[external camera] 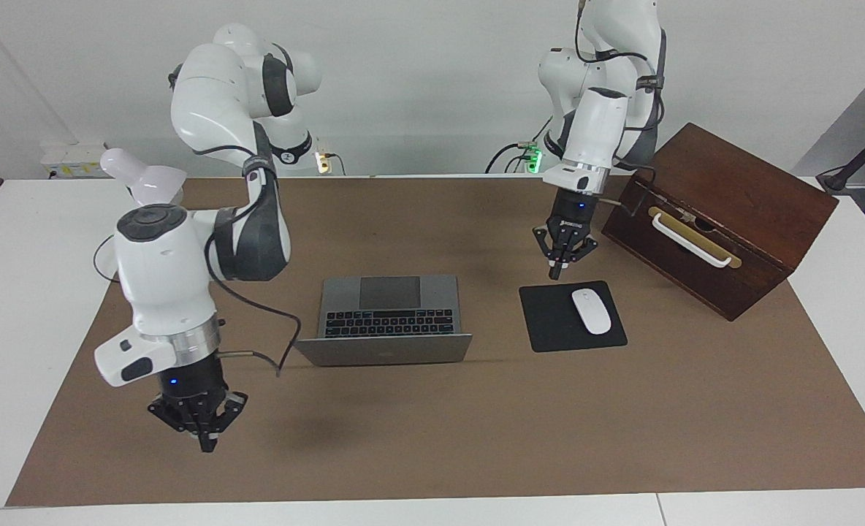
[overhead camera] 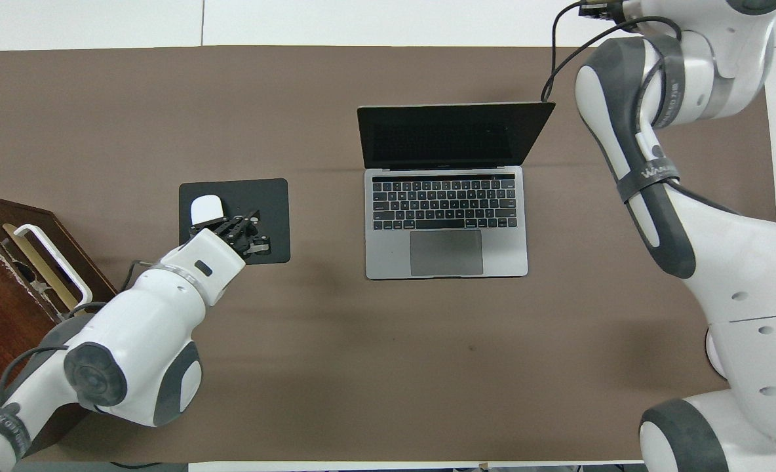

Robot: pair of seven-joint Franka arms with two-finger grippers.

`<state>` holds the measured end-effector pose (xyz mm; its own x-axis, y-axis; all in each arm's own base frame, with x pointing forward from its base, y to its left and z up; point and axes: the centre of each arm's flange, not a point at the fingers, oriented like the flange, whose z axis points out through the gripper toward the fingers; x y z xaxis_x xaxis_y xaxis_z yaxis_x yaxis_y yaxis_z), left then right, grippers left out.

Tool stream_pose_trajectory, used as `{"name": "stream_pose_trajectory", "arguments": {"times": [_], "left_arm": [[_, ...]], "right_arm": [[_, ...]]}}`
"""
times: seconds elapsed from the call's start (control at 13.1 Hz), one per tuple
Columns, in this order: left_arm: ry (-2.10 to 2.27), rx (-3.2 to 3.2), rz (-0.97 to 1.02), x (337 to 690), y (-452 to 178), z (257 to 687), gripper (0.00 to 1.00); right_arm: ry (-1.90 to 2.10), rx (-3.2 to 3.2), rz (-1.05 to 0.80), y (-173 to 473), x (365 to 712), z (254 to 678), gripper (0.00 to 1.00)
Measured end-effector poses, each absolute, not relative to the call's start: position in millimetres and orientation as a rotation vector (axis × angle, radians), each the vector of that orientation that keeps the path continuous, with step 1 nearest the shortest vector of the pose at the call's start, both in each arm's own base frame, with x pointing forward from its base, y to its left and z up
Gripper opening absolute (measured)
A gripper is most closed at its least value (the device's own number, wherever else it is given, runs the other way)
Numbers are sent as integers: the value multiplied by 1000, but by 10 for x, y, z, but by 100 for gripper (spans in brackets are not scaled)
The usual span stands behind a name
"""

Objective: Close laptop with both arms
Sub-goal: 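Reach the right gripper over the laptop screen while the left gripper approaches the base, then push the laptop screen down with the right gripper while the left gripper steadies the base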

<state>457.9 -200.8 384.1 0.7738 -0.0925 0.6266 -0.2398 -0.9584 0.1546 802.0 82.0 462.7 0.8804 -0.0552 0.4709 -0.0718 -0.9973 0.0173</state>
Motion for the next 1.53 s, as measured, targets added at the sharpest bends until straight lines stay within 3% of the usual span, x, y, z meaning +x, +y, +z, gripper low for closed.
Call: {"name": "stream_pose_trajectory", "arguments": {"times": [0.54,0.92,1.23,1.53], "left_arm": [[-319,2625,1024,4362,-2623,3411,1],[-305,2577,980,4005,-3188,3159,1],[-333,2589,966,4037,-3337,3014,1],[-390,2618,926,3962,-3494,2756,1]], "right_arm": [[-158,3062,766,1620,7887,4677,1],[4,3095,780,2469,7665,4709,1],[106,3114,763,2989,7472,4683,1],[117,3116,720,3062,7426,4637,1]]}}
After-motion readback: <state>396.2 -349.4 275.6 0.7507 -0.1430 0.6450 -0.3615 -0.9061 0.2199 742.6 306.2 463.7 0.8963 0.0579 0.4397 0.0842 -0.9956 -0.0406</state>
